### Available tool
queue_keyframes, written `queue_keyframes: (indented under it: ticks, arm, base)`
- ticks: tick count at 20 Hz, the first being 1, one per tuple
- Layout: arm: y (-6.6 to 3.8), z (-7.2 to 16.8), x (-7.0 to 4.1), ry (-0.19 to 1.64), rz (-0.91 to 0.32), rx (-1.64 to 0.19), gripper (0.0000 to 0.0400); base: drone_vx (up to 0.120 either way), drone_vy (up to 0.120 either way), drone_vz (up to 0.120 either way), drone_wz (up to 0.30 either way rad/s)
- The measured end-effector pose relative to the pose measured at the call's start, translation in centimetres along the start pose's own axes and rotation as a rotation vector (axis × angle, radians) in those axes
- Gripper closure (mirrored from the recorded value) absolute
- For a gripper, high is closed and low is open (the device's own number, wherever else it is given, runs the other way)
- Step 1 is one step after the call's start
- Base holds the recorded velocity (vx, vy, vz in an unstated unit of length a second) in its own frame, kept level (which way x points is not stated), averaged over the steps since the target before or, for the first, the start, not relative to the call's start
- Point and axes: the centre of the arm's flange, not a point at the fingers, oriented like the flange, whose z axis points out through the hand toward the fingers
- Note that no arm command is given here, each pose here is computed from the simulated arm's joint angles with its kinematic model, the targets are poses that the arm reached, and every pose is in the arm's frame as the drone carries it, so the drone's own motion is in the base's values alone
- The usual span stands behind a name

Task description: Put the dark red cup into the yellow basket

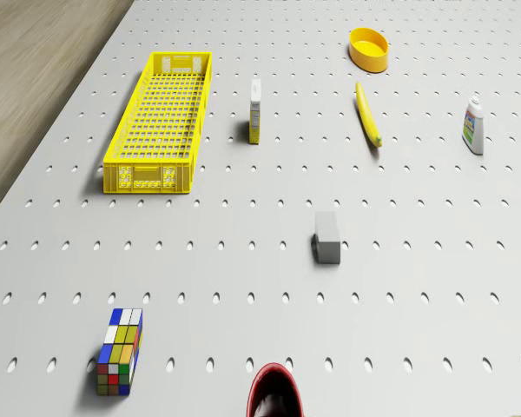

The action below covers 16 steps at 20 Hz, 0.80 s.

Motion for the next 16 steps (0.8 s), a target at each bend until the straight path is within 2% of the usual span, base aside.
queue_keyframes:
  ticks: [16]
  arm:
    - [0.05,-0.20,-0.08,0.010,0.000,0.007,0.0000]
  base:
    - [0.120,0.000,0.000,0.000]
